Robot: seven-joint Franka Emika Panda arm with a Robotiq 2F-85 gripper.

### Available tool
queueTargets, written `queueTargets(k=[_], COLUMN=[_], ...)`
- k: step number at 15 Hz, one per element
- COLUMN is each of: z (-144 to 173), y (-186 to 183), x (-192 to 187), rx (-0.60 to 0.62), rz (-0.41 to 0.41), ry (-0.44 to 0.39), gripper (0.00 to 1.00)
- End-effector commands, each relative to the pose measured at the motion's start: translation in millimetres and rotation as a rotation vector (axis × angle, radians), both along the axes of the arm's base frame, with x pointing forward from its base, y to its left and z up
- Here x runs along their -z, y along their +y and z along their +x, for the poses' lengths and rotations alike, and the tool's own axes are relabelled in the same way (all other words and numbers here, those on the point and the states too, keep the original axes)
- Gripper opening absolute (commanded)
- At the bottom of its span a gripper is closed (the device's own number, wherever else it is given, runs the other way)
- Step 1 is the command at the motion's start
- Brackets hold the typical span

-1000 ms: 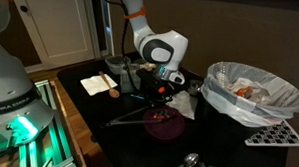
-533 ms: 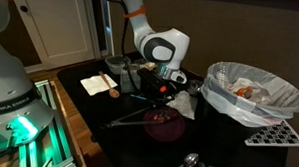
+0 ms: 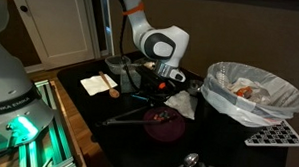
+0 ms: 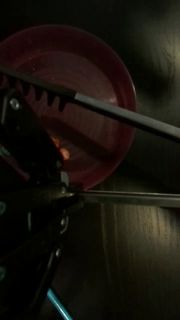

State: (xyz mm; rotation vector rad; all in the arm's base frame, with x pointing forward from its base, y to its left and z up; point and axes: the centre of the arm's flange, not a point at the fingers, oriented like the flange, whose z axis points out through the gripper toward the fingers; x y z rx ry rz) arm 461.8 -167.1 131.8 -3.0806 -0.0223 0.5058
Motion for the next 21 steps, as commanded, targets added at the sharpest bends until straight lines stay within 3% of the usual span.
queueTargets(k=[1, 18, 19, 21], z=[-8.0, 4.0, 4.4, 4.8], y=[-5.2, -13.3, -13.0, -12.6], x=[3.3, 36.8, 37.5, 38.0], rx=[-0.003, -0.031, -0.032, -0.036], rz=[-0.023, -0.056, -0.058, -0.062], ry=[0.046, 0.084, 0.085, 0.086], gripper=[0.03, 0.03, 0.06, 0.36])
